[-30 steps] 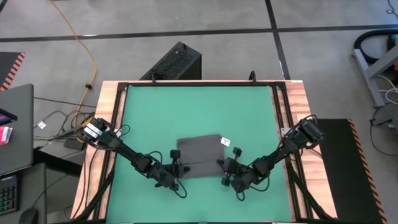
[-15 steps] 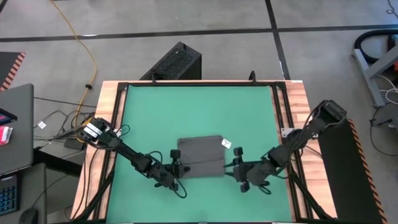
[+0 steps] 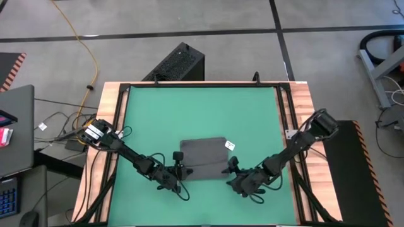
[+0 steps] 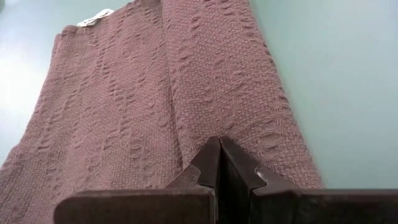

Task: Roll towel
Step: Roll the gray towel

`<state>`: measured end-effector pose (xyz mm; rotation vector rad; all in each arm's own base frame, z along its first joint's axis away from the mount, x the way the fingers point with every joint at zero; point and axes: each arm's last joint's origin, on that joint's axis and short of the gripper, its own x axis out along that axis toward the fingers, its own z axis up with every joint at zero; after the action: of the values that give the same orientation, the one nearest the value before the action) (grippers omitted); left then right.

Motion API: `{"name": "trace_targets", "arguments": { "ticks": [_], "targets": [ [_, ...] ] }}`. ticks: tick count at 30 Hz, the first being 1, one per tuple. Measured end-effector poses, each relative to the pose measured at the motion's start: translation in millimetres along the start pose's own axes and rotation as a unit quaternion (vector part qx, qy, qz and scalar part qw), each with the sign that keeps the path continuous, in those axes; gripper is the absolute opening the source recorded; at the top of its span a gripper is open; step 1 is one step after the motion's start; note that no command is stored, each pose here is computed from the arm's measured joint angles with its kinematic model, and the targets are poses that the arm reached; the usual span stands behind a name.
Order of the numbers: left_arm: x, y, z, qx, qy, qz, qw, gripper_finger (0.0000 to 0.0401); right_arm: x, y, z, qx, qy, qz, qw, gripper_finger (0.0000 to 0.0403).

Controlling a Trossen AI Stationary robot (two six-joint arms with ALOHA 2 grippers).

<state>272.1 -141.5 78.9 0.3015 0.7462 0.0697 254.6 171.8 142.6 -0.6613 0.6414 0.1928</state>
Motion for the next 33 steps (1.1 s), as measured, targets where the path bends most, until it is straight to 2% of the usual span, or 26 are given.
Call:
{"name": "trace_targets", "arguments": {
  "ticks": [5,12,18,25,33],
  "targets": [
    [0,0,0,-0.008,0.0,0.0,1.0,0.0,14,2,-10,-0.035,0.033,-0.013,0.999,0.0296],
    [0,1,0,-0.012,0.001,0.0,1.0,0.0,23,0,-21,-0.035,0.081,-0.035,0.996,0.0296],
    [0,1,0,-0.012,0.003,-0.002,1.0,0.0,15,-4,-26,-0.065,0.119,-0.106,0.985,0.0296],
    [1,1,0,-0.011,0.004,-0.002,1.0,0.0,23,-9,-31,-0.035,0.128,-0.104,0.986,0.0296],
    [1,2,0,-0.012,0.005,-0.003,1.0,0.0,17,-7,-30,-0.056,0.135,-0.135,0.98,0.0296]
  ]
}}
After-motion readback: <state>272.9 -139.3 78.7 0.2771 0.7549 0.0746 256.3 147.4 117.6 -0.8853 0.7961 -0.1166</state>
